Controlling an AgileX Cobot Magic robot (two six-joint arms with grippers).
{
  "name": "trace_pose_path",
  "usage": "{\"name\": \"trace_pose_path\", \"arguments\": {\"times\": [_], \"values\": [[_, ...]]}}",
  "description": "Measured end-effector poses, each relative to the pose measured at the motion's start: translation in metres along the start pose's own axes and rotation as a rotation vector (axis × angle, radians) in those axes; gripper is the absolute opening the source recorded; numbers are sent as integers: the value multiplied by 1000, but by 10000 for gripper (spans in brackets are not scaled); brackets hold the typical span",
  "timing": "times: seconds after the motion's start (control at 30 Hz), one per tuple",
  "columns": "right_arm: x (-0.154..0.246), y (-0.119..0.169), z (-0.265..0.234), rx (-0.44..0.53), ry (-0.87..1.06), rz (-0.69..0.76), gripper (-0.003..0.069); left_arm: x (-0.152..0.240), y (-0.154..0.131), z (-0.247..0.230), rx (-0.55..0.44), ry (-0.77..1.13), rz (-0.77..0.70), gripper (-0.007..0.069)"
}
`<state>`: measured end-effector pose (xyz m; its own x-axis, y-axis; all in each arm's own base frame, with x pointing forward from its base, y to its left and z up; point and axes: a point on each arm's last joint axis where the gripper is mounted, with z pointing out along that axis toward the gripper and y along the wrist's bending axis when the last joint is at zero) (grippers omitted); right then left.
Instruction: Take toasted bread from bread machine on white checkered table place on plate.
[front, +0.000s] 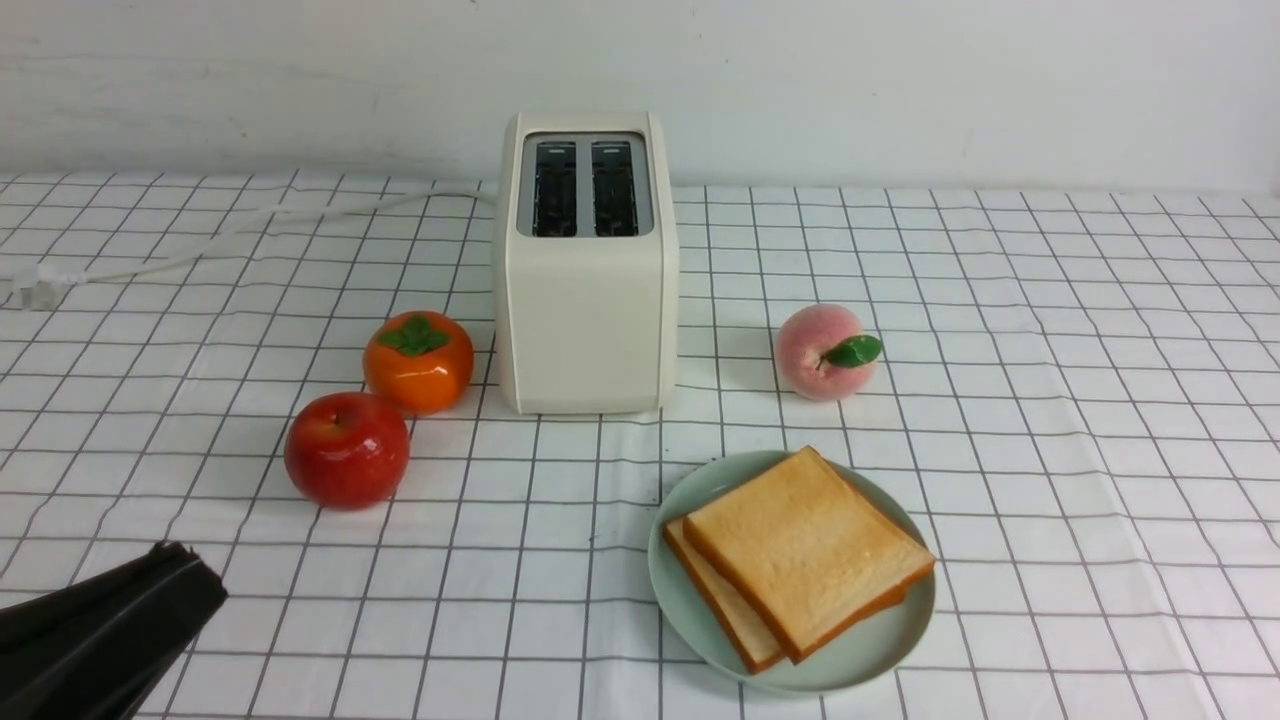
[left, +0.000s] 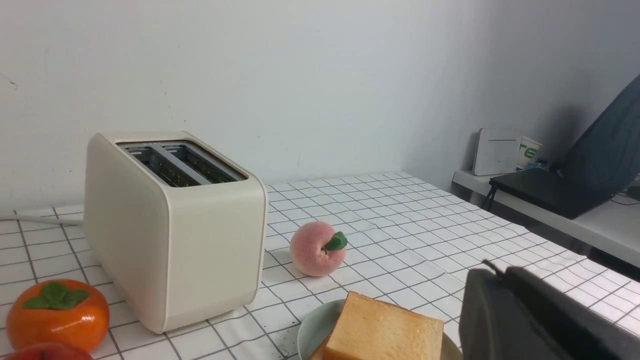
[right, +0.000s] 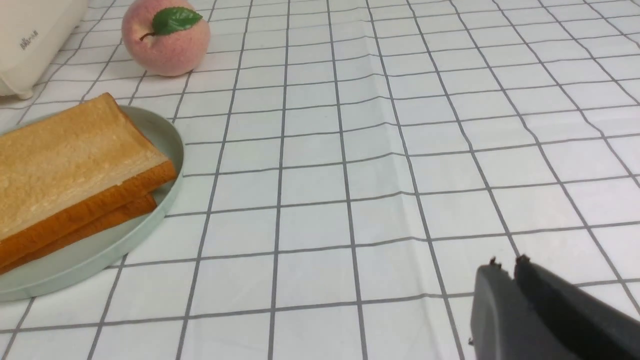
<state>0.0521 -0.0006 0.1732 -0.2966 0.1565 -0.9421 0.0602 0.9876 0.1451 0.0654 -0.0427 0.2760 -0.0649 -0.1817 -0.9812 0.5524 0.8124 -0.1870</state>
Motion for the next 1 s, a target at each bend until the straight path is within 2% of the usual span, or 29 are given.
{"name": "trace_pose_path", "arguments": {"times": [0.73, 1.0], "values": [[0, 0, 0, 0, 1, 0, 76, 0, 0, 0, -4, 0, 0, 24], [0, 0, 0, 0, 1, 1, 88, 0, 4, 0, -46, -2, -26, 26]]}}
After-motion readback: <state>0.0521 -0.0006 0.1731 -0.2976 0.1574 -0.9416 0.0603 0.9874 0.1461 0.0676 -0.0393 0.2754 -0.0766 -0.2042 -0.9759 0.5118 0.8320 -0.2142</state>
